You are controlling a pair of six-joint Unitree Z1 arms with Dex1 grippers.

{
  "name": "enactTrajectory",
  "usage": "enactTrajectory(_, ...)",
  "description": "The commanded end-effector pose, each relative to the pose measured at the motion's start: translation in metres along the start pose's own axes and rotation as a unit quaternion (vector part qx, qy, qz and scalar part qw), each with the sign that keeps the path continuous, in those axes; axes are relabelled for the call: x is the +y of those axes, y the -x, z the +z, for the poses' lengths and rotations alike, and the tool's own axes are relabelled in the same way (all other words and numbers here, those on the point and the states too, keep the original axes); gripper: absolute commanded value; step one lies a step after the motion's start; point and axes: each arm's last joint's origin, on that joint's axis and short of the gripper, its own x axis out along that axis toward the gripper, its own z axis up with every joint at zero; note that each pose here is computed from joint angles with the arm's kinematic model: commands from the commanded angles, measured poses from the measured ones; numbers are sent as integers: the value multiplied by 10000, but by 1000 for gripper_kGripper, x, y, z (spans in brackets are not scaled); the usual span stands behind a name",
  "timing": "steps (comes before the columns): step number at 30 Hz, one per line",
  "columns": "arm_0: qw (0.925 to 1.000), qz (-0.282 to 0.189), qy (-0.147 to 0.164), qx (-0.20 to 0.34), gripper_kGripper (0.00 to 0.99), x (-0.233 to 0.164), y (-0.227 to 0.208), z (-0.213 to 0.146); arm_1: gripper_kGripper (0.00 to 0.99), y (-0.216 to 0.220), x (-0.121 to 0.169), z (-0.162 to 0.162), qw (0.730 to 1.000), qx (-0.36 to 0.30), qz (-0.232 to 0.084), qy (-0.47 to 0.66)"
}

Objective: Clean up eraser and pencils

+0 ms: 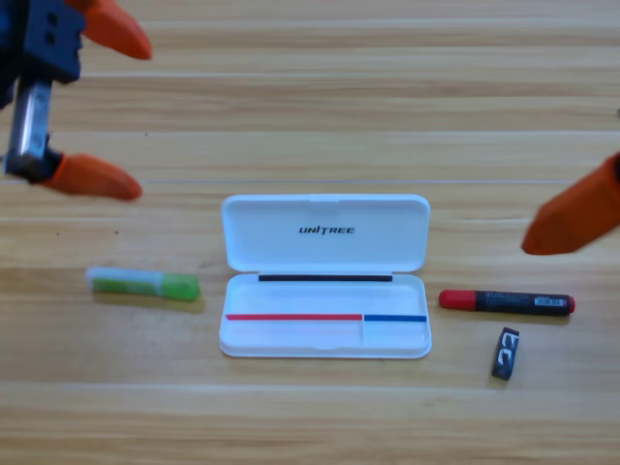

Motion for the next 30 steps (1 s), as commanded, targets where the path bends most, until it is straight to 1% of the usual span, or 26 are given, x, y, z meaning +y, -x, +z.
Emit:
enactTrajectory(1,9923,-45,274,1207,986,49,-53,-53,969,-59,-35,3,9803,947,-1067,-1367)
enactTrajectory(2,9905,-94,256,1350,985,57,-62,-62,969,-63,-37,2,9772,1015,-1152,-1469)
enactTrajectory(4,9875,-223,153,1550,980,67,-79,-79,969,-72,-42,0,9706,1136,-1428,-1567)
enactTrajectory(6,9845,-316,66,1726,976,75,-96,-98,969,-85,-45,-3,9658,1351,-1538,-1593)
enactTrajectory(8,9813,-510,35,1856,976,81,-112,-115,971,-99,-49,-5,9585,1544,-1678,-1714)
enactTrajectory(9,9797,-612,14,1910,977,83,-119,-122,974,-105,-50,-6,9549,1626,-1698,-1812)
enactTrajectory(12,9752,-866,-131,2034,979,81,-137,-139,986,-123,-55,-9,9350,1774,-1978,-2351)
enactTrajectory(14,9732,-1080,-273,2010,988,75,-146,-145,988,-133,-57,-12,9223,1819,-2080,-2704)
enactTrajectory(16,9731,-1130,-362,1977,989,67,-152,-149,988,-141,-59,-13,9156,1820,-2073,-2925)
enactTrajectory(17,9718,-1203,-359,1998,989,65,-155,-151,986,-146,-59,-13,9140,1828,-2050,-2985)
enactTrajectory(21,9667,-1408,-212,2126,989,63,-164,-153,986,-165,-62,-13,9028,1885,-2086,-3253)
enactTrajectory(24,9624,-1622,-128,2174,989,62,-169,-145,982,-173,-62,-13,8892,1793,-2033,-3687)
enactTrajectory(25,9612,-1675,-95,2188,989,62,-171,-142,977,-176,-62,-13,8883,1751,-1960,-3765)
enactTrajectory(27,9591,-1763,-26,2215,989,61,-179,-137,959,-181,-63,-10,8841,1636,-1915,-3935)
enactTrajectory(30,9572,-1857,66,2221,989,60,-191,-129,948,-192,-65,-8,8754,1590,-1941,-4133)
